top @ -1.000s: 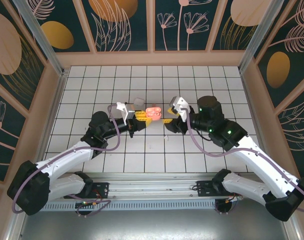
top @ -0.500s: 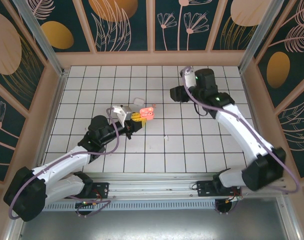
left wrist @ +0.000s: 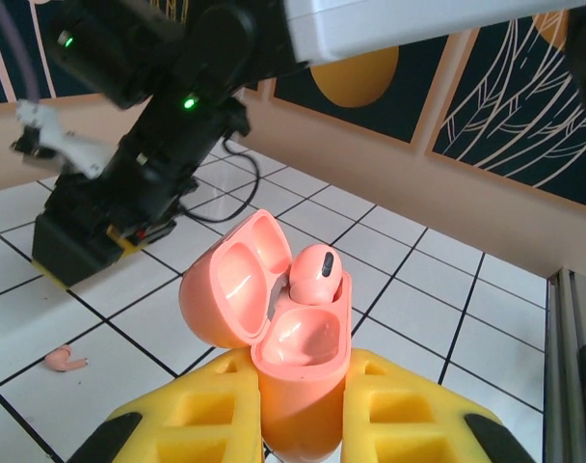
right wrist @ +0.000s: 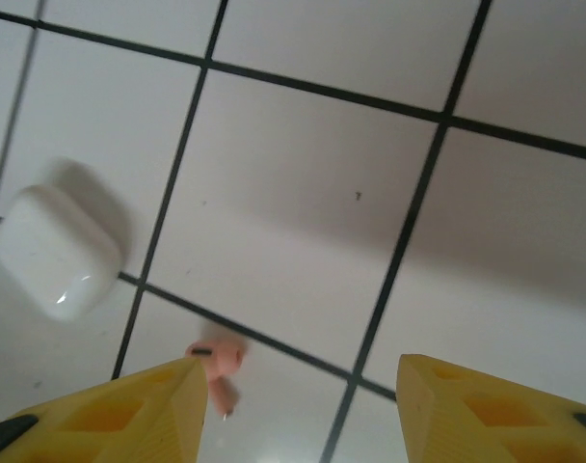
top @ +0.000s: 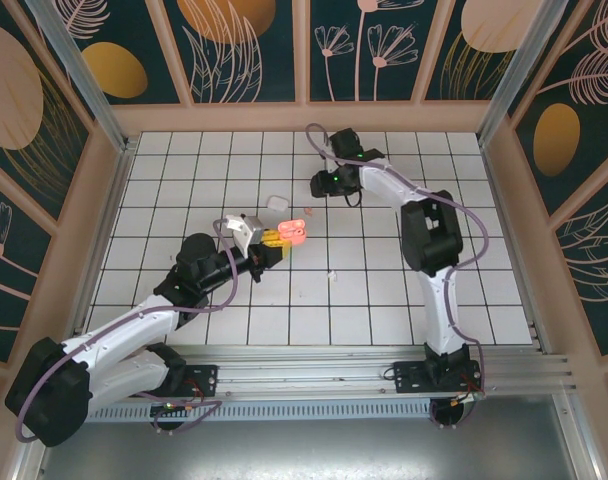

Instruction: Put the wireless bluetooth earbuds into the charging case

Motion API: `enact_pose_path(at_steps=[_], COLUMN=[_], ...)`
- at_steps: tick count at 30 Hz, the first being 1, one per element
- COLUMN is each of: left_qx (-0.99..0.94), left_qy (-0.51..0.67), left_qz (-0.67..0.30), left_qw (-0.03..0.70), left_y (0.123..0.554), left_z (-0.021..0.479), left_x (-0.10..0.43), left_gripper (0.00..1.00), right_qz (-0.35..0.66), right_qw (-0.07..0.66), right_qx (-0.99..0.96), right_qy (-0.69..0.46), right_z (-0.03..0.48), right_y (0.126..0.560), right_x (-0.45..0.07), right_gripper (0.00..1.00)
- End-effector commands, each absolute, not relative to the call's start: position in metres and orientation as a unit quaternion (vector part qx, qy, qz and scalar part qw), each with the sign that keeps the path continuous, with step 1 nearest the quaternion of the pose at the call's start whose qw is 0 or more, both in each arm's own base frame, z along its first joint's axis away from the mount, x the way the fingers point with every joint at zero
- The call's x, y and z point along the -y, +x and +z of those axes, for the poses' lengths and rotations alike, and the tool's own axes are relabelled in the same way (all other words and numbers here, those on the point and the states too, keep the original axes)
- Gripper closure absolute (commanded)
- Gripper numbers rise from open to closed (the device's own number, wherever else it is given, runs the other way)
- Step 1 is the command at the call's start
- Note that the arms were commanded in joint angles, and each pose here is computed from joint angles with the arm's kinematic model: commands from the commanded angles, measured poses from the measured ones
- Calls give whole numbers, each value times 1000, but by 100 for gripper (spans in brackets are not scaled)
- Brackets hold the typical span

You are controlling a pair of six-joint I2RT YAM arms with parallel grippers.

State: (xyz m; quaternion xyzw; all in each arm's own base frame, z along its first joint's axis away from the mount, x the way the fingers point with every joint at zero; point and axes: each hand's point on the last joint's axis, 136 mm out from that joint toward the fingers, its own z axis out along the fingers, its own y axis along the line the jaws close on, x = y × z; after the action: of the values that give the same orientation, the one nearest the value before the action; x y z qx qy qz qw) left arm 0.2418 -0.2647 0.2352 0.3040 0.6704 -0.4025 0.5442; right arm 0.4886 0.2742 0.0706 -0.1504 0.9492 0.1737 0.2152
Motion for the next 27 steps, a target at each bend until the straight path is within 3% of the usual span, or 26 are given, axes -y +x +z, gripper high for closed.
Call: enact_pose_path(at_steps=[1, 12, 27], left_qx=[-669, -675, -676], left_qy=[305, 306, 307], left_qz=[-399, -392, -393], left_qw=[548, 545, 543], left_y=[240, 242, 242], left_z=[235, 229, 226], left_x=[263, 262, 263], left_gripper=[100, 100, 100], right_qz=[160, 137, 110], right_qw=[205, 186, 164], right_qx=[-951, -951, -952], right_qy=[-166, -204, -233], right_z=[67, 35, 23], right_y=[488, 482, 461], right_x=[-291, -316, -321], right_gripper=[44, 43, 53])
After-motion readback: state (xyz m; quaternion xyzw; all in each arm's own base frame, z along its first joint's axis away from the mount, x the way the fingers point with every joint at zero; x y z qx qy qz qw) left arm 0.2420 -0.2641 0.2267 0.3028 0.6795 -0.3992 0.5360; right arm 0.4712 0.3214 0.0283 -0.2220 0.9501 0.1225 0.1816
